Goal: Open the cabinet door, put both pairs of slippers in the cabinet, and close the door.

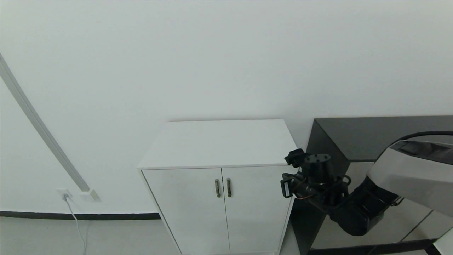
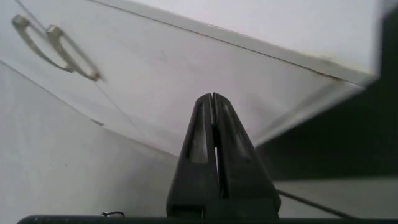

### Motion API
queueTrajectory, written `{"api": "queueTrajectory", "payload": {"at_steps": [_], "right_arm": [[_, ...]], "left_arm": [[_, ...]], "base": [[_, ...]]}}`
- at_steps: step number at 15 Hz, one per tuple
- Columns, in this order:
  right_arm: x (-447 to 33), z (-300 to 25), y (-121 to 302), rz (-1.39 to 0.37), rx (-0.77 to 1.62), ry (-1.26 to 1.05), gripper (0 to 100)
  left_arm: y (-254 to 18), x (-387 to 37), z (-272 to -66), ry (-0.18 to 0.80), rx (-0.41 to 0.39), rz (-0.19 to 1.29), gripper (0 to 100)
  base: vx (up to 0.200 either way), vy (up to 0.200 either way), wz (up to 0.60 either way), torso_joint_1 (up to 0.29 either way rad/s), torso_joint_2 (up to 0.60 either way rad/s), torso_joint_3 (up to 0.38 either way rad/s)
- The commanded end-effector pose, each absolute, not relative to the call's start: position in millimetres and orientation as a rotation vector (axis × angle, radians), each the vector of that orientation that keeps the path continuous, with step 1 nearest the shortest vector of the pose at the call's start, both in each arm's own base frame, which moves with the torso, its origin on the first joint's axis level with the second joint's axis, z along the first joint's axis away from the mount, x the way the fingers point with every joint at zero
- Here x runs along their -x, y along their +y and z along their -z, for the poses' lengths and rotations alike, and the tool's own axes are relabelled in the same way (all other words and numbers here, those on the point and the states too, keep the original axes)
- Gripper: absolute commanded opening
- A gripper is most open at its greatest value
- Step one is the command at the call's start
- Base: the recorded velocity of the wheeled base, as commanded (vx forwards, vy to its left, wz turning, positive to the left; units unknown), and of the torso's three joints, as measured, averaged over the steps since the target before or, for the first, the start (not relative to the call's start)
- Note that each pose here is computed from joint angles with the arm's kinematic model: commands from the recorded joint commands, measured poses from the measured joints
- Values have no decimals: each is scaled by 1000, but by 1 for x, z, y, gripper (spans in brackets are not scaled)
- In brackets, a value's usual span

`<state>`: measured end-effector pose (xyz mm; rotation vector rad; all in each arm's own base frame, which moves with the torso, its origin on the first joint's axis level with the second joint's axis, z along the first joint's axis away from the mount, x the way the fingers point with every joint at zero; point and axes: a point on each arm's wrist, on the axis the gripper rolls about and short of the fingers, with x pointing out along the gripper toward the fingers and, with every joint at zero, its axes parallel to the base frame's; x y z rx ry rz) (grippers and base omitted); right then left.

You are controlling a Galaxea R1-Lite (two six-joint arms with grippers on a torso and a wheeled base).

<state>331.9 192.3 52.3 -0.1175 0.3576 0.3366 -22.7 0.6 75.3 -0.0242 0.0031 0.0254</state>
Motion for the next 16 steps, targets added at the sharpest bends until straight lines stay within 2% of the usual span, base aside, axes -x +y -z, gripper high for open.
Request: {"api": "queueTrajectory", "payload": {"at_steps": [1, 8, 16], "right_arm": [[-318, -77, 166, -267, 107, 332, 0], [-281, -97, 93, -94, 115, 358, 0], [-215, -110, 66, -75, 150, 354, 0]], "left_arm": [[1, 23, -75, 3, 25, -26, 0], [1, 23, -75, 3, 25, -25, 0], [1, 23, -75, 3, 25, -25, 0]], "base": [[0, 0, 0, 0, 0, 0], [0, 0, 0, 0, 0, 0], [0, 0, 0, 0, 0, 0]]}}
